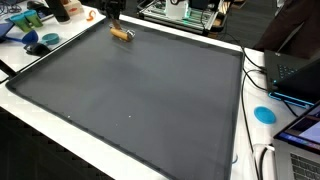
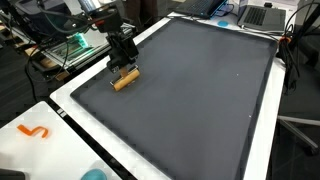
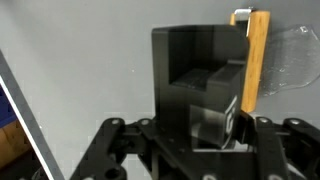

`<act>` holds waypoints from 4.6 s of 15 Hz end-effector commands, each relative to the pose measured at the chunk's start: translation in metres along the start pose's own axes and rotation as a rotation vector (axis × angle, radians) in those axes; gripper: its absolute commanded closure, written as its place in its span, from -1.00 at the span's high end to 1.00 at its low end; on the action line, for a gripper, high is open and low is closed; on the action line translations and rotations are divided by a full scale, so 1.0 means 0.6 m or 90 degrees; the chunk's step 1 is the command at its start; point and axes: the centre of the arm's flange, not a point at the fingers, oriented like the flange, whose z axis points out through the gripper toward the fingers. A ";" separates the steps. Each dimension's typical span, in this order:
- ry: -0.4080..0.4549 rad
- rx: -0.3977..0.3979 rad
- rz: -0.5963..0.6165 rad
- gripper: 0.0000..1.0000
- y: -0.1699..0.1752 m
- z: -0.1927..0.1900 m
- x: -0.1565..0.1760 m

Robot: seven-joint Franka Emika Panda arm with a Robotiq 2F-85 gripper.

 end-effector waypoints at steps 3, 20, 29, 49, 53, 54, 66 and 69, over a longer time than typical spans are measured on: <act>-0.018 0.011 0.006 -0.50 -0.006 0.069 0.009; -0.028 -0.037 0.085 -0.50 0.018 0.073 -0.005; -0.010 -0.068 0.127 -0.50 0.038 -0.015 -0.013; -0.051 -0.017 0.334 -0.50 0.048 -0.206 0.059; -0.051 0.029 0.399 -0.50 0.061 -0.244 0.032; -0.054 0.041 0.413 -0.50 0.065 -0.251 0.021; -0.044 0.128 0.592 -0.50 0.131 -0.255 -0.170; -0.041 0.145 0.632 -0.50 0.142 -0.236 -0.203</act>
